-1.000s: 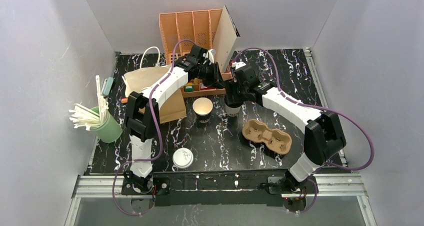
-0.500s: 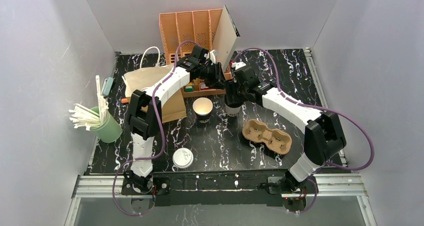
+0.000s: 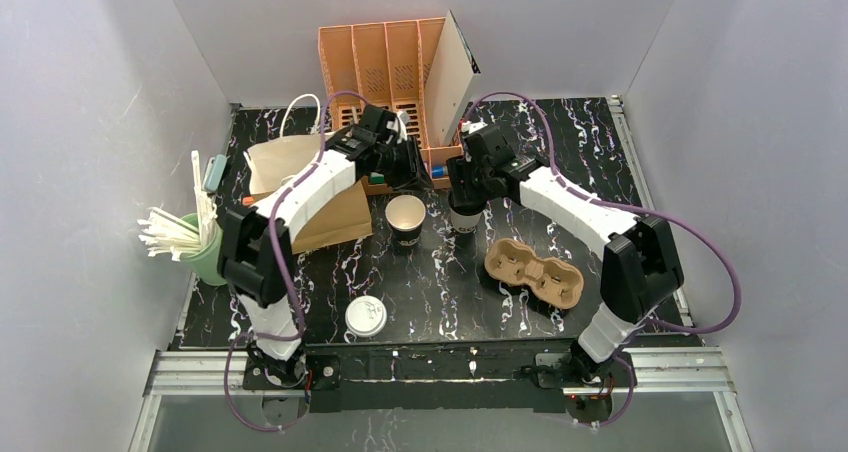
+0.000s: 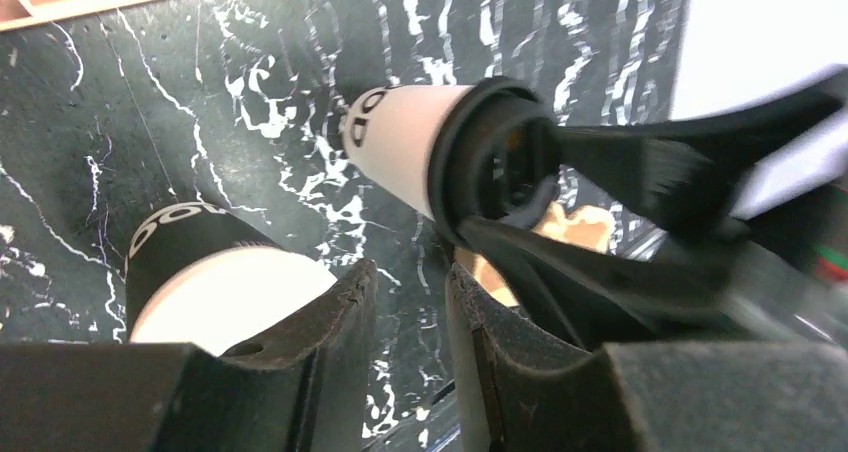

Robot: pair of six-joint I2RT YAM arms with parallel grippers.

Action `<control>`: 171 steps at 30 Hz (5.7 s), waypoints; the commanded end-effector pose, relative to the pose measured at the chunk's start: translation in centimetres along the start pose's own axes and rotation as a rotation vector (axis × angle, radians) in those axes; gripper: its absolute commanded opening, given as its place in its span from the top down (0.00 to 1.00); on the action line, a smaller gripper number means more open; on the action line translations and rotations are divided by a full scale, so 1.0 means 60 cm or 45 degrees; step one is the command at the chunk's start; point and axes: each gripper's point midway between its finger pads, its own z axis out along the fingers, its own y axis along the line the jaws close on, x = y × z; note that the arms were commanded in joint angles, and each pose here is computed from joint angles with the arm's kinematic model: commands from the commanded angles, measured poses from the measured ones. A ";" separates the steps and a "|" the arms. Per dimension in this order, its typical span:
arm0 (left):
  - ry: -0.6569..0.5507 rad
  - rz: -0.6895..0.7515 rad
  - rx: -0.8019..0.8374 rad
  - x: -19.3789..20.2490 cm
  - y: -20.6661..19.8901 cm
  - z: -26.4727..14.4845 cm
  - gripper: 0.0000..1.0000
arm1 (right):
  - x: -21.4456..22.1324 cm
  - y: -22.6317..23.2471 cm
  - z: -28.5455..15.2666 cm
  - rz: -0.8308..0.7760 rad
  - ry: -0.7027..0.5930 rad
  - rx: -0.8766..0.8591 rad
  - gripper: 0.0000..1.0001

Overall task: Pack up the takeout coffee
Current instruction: Close the cup lid on the coffee cup.

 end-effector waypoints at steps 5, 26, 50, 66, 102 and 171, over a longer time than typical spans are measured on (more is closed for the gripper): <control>-0.225 0.053 0.094 -0.037 -0.072 -0.126 0.69 | 0.163 -0.045 0.013 0.085 0.543 0.215 0.47; -0.218 0.321 0.128 -0.039 -0.106 -0.188 0.70 | 0.077 0.011 -0.077 0.018 0.372 -0.060 0.47; -0.264 0.371 0.128 -0.004 -0.094 -0.229 0.65 | 0.040 0.015 -0.124 -0.062 0.196 -0.124 0.02; -0.221 0.678 0.127 0.025 -0.120 -0.174 0.35 | 0.001 -0.021 -0.183 0.120 0.025 -0.057 0.09; 0.053 1.096 -0.142 0.126 -0.163 0.063 0.16 | 0.064 -0.114 -0.212 0.860 -0.187 -0.461 0.47; 0.195 1.124 -0.319 0.177 -0.057 0.071 0.49 | 0.228 -0.054 -0.053 1.123 0.218 -0.522 0.67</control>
